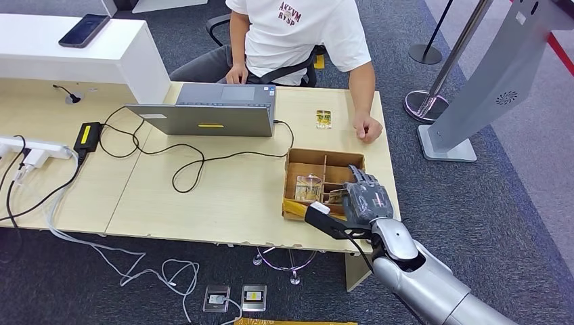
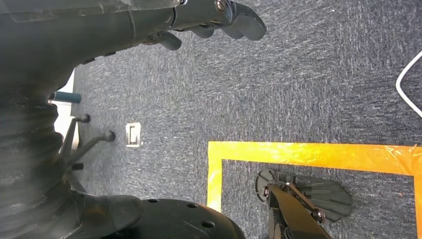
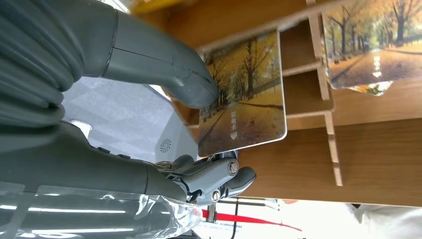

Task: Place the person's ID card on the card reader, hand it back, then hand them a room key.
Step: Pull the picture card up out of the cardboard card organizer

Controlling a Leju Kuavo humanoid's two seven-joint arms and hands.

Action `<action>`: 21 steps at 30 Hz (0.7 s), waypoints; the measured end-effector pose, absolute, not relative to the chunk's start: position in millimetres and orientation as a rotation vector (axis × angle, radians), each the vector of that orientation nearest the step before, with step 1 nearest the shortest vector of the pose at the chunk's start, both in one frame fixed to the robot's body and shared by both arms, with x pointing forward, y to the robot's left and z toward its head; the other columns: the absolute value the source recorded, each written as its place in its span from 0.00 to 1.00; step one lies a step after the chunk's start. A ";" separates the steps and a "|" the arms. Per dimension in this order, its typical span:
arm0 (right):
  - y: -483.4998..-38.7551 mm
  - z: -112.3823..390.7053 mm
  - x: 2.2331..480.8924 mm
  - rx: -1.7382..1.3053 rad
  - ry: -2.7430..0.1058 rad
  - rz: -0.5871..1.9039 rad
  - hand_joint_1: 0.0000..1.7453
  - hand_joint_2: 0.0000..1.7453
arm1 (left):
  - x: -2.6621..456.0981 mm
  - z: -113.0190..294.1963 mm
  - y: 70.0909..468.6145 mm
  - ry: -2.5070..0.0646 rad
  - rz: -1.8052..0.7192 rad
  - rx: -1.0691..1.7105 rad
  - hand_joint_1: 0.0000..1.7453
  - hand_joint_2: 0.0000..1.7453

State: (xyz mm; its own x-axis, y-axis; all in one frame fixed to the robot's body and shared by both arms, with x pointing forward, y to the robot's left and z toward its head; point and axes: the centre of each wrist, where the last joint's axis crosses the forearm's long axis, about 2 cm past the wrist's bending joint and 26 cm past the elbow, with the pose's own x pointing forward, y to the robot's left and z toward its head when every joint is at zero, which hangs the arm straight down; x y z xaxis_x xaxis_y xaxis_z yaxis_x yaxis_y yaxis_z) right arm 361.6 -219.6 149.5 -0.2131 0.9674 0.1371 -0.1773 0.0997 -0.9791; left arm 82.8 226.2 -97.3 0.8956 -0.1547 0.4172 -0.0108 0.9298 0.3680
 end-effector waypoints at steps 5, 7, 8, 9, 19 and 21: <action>-219.5 149.3 361.7 -0.880 -1.301 1.353 1.00 1.00 | 83.8 -97.0 226.2 -0.462 -0.082 0.373 0.00 1.00; -219.6 149.0 361.9 -0.879 -1.301 1.349 1.00 1.00 | 84.4 -96.9 226.1 -0.465 -0.086 0.373 0.00 1.00; -219.8 148.9 361.9 -0.878 -1.302 1.347 1.00 1.00 | 84.6 -96.9 226.1 -0.467 -0.088 0.373 0.00 1.00; -219.7 148.7 362.0 -0.878 -1.303 1.344 1.00 1.00 | 84.8 -96.8 226.0 -0.468 -0.089 0.373 0.00 1.00; -220.2 151.6 364.9 -0.903 -1.360 1.293 1.00 1.00 | 85.8 -96.6 225.8 -0.473 -0.099 0.372 0.00 1.00; -221.2 159.6 369.5 -0.928 -1.401 1.255 1.00 1.00 | 86.1 -96.5 225.8 -0.476 -0.105 0.373 0.00 1.00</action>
State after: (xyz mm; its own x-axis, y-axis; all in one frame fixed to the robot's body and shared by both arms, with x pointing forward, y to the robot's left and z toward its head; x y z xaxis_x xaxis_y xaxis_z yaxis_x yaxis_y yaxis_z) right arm 369.5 -221.2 159.6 -0.2084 0.9614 0.1795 -0.0727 0.1678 -0.9831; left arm 86.1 225.8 -96.5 0.8849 -0.1841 0.4279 0.0121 0.9274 0.3738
